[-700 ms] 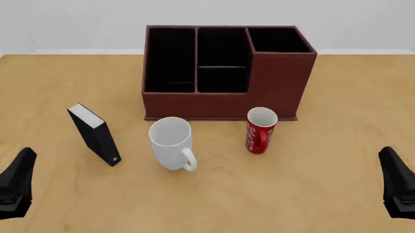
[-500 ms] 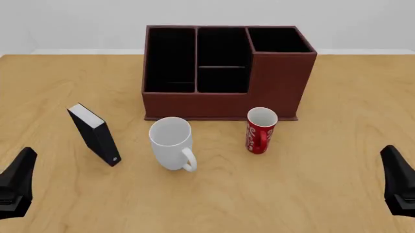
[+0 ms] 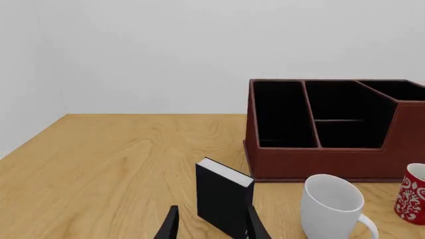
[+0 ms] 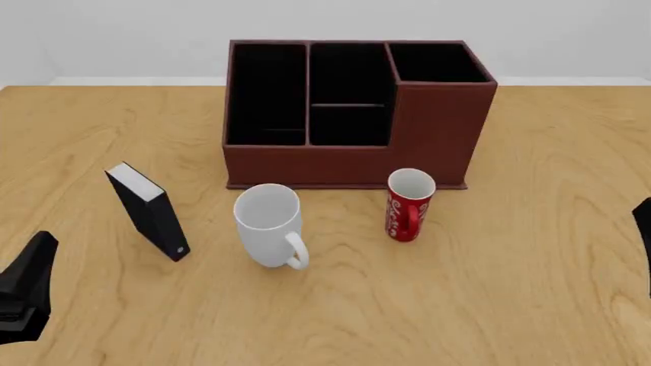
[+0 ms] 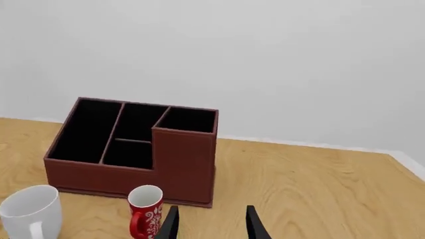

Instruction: Pick up the white mug and place it to the right of the caddy.

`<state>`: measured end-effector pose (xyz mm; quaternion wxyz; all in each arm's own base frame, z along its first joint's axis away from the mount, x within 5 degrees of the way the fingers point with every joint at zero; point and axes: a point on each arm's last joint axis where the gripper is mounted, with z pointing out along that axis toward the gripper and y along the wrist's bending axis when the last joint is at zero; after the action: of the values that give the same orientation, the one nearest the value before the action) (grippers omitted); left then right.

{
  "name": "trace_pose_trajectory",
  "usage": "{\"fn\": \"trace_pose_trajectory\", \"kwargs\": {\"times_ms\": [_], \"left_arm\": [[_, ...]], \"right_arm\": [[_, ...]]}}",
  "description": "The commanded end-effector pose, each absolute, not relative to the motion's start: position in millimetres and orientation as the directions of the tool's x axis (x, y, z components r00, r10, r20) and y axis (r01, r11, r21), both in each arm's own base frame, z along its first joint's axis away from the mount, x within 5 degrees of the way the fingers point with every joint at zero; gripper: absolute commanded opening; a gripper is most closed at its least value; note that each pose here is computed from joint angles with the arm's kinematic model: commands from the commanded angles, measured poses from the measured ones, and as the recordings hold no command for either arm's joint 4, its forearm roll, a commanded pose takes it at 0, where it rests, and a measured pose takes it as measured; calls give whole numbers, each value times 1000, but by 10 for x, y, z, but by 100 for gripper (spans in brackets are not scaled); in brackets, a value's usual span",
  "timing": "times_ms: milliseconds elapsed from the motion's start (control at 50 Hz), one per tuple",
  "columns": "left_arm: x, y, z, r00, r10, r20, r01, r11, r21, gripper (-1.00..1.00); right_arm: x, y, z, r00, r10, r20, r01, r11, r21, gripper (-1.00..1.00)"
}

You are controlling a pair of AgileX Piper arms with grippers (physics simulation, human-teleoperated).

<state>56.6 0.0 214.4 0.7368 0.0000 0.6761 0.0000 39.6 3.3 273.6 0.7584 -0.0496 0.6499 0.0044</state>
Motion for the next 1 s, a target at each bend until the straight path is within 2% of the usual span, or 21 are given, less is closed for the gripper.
{"fn": "trace_pose_trajectory", "kwargs": {"times_ms": [20,280,500,680,1000], "left_arm": [[566,0,2144,86,0,-996,0,1000,0,100],[566,0,2144,86,0,-996,0,1000,0,100],[566,0,2144,86,0,-996,0,1000,0,100],[566,0,2144,86,0,-996,0,1000,0,100],[566,0,2144,86,0,-996,0,1000,0,100]], "right_arm": [[134,20,3233,207,-120,-971,-117,982,-146,100],[272,76,3621,204,-199,-959,-227,943,-244,100],[601,268,3836,173,-310,-935,-369,859,-354,100],[825,450,3853,153,-376,-914,-456,793,-403,100],[985,645,3886,145,-405,-903,-537,734,-416,100]]}}
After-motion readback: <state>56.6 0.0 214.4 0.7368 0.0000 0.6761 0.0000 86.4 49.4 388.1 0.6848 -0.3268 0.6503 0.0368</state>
